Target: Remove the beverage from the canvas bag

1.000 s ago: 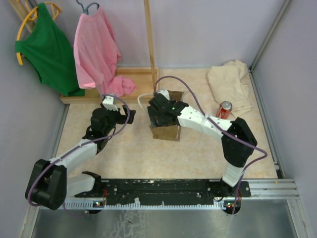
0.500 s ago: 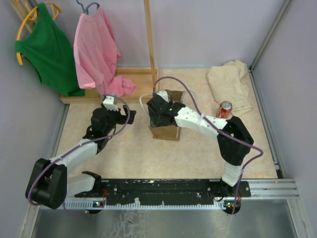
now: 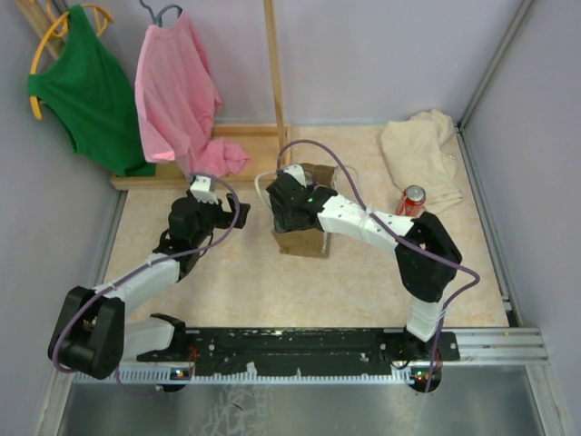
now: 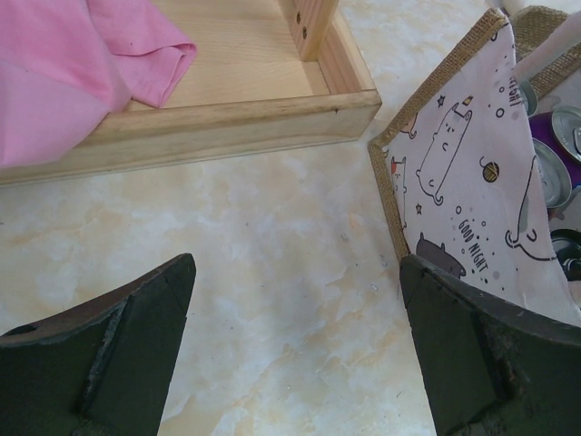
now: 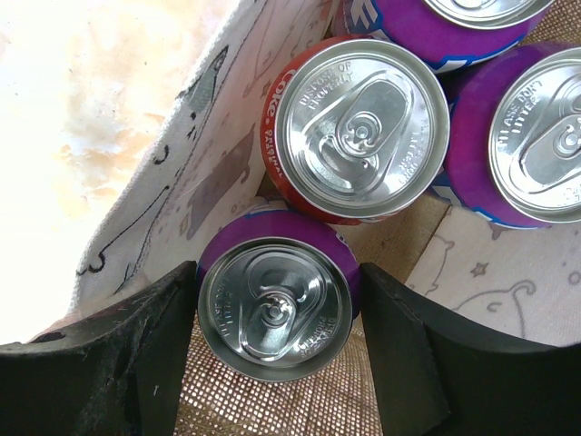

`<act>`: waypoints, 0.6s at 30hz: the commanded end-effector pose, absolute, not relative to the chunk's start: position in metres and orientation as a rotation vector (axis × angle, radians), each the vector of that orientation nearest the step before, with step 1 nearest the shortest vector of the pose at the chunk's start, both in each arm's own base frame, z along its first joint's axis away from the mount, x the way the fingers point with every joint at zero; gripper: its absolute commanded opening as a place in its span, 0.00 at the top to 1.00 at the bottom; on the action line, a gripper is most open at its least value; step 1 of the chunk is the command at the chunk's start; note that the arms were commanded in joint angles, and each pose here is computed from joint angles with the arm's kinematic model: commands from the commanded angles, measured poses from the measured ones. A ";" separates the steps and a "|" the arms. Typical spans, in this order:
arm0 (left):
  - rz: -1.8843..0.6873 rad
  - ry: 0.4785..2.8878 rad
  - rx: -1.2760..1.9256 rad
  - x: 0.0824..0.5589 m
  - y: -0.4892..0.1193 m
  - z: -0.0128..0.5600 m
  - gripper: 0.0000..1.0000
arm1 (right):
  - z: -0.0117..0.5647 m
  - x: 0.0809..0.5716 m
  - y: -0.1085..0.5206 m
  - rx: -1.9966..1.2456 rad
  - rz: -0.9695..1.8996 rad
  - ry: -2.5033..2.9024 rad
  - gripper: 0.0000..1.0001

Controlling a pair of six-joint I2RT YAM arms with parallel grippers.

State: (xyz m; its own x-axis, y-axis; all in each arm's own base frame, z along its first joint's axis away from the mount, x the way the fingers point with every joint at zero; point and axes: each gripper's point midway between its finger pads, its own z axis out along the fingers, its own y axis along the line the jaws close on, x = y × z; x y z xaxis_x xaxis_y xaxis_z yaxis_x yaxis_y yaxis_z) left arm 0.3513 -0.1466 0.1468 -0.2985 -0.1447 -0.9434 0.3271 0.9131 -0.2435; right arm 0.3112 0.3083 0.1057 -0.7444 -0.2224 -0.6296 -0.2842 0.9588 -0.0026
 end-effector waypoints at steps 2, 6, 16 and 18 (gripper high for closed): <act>-0.493 1.759 0.150 0.357 -0.154 0.166 0.00 | 0.043 0.284 0.291 -0.496 -0.001 2.589 0.99; -0.496 1.761 0.148 0.357 -0.154 0.165 0.00 | 0.045 0.281 0.290 -0.494 0.014 2.587 0.96; -0.493 1.760 0.149 0.356 -0.154 0.166 0.00 | 0.053 0.275 0.296 -0.504 0.107 2.570 1.00; -0.492 1.756 0.148 0.356 -0.153 0.167 0.00 | 0.068 0.281 0.297 -0.493 0.118 2.524 1.00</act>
